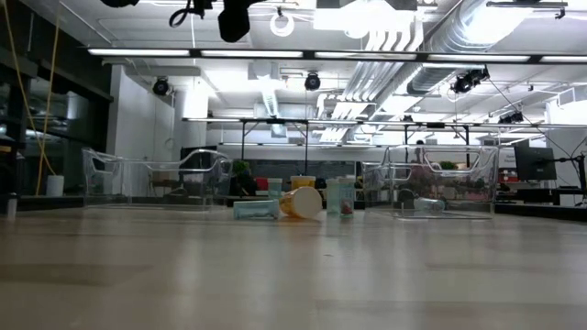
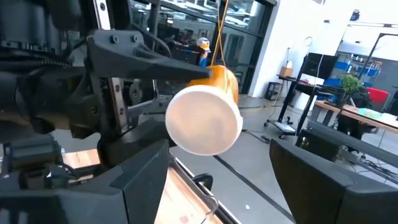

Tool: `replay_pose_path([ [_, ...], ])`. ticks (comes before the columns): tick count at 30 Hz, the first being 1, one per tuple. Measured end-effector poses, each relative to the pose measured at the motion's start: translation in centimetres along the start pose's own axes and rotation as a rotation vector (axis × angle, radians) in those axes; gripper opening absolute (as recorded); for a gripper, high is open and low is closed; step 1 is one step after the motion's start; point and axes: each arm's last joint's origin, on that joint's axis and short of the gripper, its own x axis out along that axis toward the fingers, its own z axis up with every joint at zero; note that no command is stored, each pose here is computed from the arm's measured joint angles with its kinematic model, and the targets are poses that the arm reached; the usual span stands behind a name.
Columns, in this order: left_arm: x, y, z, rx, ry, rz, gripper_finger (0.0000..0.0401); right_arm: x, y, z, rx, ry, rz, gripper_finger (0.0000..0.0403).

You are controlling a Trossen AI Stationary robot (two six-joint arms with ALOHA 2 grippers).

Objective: Pick and place medicine bottles into bin by pill shape (circle, oval)
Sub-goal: Put the bottom left orange capsule bottle into the right transparent bin

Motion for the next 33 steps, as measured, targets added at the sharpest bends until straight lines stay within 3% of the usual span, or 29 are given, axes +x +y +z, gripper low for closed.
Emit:
replay_pose_path([
  [6,0.6,-0.2,-0.8,0.016,-0.022,0.012,0.0174,0.6,0.4,-0.3,-0.004,-0.029,0.038,0.0273],
  [17,1.5,-0.6,-0.6,0.062,-0.014,-0.007,0.0174,0.6,0.6,-0.2,-0.092,-0.048,-0.033,0.0273],
  [33,1.5,-0.7,-0.9,0.063,0.081,-0.033,0.0174,0.6,0.5,0.3,-0.026,-0.1,-0.011,0.0273],
])
